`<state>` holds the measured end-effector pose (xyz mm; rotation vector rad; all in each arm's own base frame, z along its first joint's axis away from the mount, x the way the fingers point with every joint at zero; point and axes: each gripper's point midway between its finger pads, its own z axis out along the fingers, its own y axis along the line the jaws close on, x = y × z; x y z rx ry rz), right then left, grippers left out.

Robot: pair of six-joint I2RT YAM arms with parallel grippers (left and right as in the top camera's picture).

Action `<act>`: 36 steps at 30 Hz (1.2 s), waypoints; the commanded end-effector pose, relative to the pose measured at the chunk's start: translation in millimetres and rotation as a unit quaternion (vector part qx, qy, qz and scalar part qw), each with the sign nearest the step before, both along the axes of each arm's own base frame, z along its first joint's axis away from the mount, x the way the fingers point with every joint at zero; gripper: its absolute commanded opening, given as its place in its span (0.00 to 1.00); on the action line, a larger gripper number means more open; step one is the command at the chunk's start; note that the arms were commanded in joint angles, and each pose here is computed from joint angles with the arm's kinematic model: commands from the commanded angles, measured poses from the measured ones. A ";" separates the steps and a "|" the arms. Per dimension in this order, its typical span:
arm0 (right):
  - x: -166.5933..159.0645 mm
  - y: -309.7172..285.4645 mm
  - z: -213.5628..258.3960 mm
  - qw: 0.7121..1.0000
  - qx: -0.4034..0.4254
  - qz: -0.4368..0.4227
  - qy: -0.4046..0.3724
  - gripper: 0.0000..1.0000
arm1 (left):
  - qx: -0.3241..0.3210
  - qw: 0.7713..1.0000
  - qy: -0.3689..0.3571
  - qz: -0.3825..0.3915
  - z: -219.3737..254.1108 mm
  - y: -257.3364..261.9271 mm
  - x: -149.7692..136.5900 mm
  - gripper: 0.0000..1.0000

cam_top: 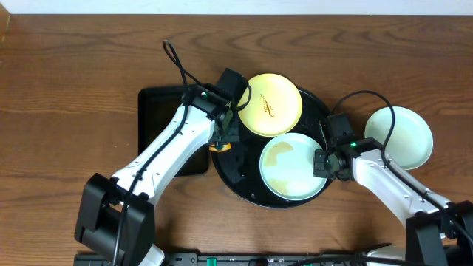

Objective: Clean dirty plates on tray and stack at the side
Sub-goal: 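Carry the sponge with the left gripper back over the black sponge tray, then lift the pale green plate with the right gripper and stack it on the right plate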

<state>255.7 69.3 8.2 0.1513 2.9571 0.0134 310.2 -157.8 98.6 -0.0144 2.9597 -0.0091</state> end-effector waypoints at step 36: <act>40.7 1.9 20.9 0.986 0.103 0.116 -0.054 0.26 | -0.001 1.000 -0.007 0.002 5.6 2.2 -0.1 0.08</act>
